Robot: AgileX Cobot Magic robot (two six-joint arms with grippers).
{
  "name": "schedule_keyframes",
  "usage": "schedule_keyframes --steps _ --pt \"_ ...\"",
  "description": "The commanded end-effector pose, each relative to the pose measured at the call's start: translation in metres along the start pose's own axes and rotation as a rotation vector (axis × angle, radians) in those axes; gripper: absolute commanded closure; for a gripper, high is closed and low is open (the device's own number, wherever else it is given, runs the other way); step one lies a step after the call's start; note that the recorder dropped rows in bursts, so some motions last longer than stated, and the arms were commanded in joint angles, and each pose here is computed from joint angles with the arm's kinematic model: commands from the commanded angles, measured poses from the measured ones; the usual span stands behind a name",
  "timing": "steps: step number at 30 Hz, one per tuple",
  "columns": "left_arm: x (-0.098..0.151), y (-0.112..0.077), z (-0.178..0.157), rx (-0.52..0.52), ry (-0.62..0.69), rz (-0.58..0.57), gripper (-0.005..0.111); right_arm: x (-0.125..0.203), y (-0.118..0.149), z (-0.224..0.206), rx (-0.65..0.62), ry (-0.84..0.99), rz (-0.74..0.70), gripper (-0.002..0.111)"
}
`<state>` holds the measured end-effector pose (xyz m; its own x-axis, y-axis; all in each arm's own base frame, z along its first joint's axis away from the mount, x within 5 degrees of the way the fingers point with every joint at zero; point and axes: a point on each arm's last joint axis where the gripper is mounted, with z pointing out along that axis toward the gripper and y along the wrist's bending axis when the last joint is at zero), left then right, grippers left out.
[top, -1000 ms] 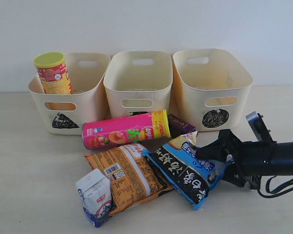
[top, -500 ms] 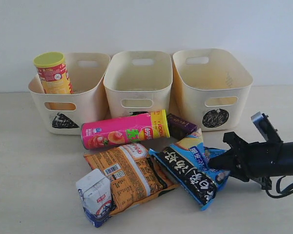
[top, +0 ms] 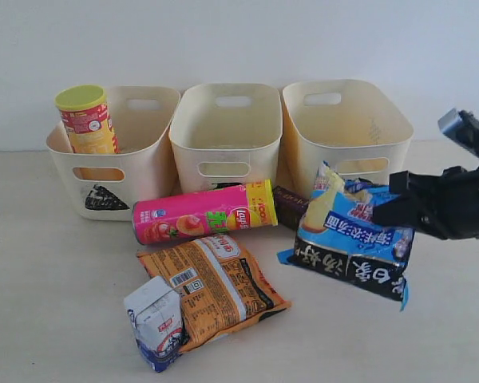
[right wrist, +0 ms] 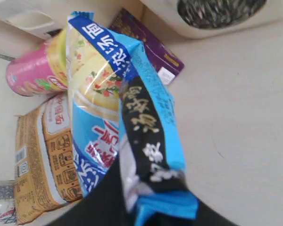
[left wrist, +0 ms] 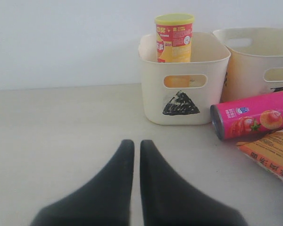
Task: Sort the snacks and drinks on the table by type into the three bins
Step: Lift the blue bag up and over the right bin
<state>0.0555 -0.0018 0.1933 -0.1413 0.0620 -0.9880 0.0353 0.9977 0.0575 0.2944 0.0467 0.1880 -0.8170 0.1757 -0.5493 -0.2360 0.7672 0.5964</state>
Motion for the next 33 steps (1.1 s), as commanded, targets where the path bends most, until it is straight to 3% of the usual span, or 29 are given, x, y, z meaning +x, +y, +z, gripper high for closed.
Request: schedule_keyframes --steps 1,19,25,29,33 --pt "0.001 0.000 0.000 0.003 -0.002 0.001 0.103 -0.010 0.023 -0.026 -0.022 -0.086 -0.073 0.108" --pt "0.001 0.000 0.000 0.003 -0.002 0.001 0.103 -0.037 0.069 -0.078 -0.047 -0.320 -0.179 0.108" --pt "0.001 0.000 0.000 0.003 -0.002 0.001 0.103 -0.075 0.075 -0.097 0.085 -0.499 -0.198 0.108" --pt "0.001 0.000 0.000 0.003 -0.002 0.001 0.103 -0.103 0.064 -0.103 0.237 -0.616 -0.154 0.108" --pt "0.001 0.000 0.000 0.003 -0.002 0.001 0.103 -0.126 0.051 -0.086 0.261 -0.621 -0.118 0.108"
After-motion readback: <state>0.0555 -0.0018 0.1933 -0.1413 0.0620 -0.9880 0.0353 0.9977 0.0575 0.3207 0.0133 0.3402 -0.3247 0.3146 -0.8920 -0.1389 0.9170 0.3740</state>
